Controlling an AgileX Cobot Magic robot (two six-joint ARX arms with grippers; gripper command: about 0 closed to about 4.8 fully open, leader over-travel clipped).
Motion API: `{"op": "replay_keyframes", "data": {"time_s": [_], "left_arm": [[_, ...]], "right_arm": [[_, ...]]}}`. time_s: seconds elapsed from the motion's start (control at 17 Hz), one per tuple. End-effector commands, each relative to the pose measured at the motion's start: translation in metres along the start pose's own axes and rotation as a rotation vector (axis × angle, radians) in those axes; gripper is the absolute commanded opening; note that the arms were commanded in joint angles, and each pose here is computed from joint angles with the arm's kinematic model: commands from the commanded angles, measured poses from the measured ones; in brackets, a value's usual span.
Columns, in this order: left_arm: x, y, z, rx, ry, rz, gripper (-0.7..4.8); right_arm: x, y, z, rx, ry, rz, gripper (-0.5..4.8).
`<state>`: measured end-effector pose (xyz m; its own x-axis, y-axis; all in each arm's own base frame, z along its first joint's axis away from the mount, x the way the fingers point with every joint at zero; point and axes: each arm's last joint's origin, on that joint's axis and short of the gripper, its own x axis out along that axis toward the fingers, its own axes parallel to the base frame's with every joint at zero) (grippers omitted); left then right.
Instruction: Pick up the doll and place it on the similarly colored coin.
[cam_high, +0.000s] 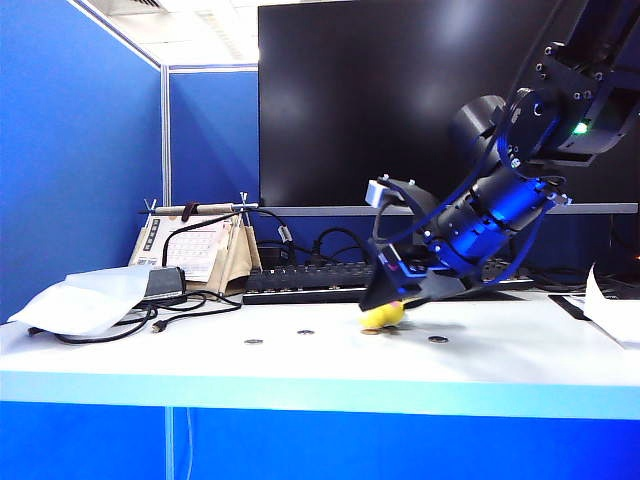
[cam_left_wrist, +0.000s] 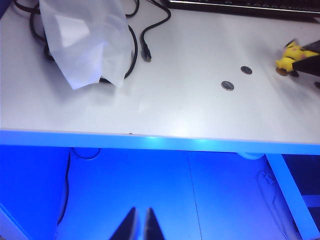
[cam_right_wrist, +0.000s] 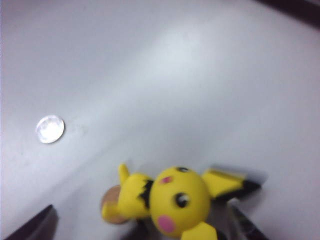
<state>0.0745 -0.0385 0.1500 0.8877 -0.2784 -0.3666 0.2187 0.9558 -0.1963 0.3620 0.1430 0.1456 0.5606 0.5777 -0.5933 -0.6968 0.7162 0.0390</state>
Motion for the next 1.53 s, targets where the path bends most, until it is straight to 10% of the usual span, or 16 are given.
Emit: {"op": "replay_keyframes", "data": {"time_s": [0.06,0.47,0.76,1.17,1.53], "left_arm": [[0.000,0.000,0.000,0.000,-0.004,-0.002,0.30],[0.000,0.000,0.000,0.000,-0.004,-0.002,0.30],[0.000,0.000,0.000,0.000,-0.004,-0.002,0.30],[0.000,0.000,0.000,0.000,-0.004,-0.002,0.30],[0.000,0.000,0.000,0.000,-0.004,-0.002,0.30]], "right_arm": [[-0.001,-0.001,0.011,0.003,-0.047,-0.009,4.29],[-0.004,-0.004,0.027,0.042,-0.092,-0.017,4.09],[-0.015,-0.003,0.038,0.057,-0.135,-0.024,2.07],[-0.084,0.005,0.067,0.135,-0.292,-0.091,1.66],[-0.161,0.015,0.011,0.271,-0.353,-0.248,1.66]]}}
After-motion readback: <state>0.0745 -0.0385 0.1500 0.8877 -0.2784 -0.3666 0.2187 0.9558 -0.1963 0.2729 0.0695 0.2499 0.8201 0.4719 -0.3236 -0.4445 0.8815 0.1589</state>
